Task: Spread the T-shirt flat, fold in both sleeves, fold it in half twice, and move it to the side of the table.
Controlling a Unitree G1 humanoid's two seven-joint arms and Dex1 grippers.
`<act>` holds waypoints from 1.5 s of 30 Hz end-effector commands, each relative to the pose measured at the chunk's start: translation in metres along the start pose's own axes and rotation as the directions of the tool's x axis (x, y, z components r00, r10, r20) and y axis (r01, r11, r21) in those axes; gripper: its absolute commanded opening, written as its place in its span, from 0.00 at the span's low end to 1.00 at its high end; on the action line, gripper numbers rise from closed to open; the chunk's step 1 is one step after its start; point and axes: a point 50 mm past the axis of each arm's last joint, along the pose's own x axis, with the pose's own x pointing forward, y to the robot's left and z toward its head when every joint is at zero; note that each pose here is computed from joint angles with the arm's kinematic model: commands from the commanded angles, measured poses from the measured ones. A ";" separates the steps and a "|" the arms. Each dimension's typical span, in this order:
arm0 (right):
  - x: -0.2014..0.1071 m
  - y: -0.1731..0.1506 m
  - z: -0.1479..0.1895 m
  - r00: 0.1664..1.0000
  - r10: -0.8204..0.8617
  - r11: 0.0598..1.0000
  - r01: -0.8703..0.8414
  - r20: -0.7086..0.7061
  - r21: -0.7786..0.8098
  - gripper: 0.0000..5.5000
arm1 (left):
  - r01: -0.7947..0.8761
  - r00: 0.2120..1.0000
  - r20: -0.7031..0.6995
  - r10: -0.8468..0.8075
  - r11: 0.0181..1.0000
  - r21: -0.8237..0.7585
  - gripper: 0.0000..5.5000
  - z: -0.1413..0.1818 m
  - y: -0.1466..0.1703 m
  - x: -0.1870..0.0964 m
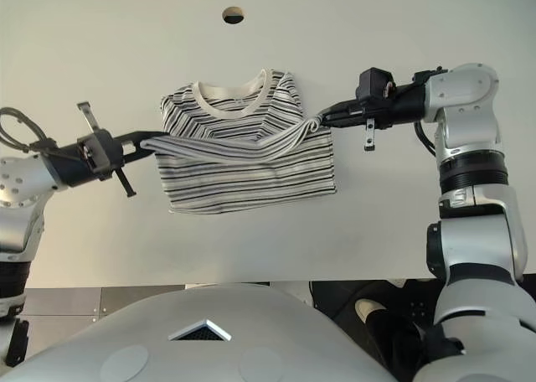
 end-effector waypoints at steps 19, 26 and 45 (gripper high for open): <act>0.041 -0.050 0.013 0.956 -0.293 0.953 0.294 -0.035 0.076 0.02 | -0.178 0.983 -0.054 0.177 0.984 -0.014 0.02 -0.039 0.047 0.017; 0.052 -0.049 0.007 0.944 -0.320 0.942 0.327 -0.083 0.080 0.02 | -0.269 0.959 -0.098 0.266 0.963 -0.022 0.02 -0.055 0.056 0.016; 0.069 -0.061 0.001 0.809 -0.556 0.796 0.584 -0.190 0.158 0.30 | -0.332 0.941 -0.103 0.321 0.938 -0.106 0.18 -0.066 0.053 0.059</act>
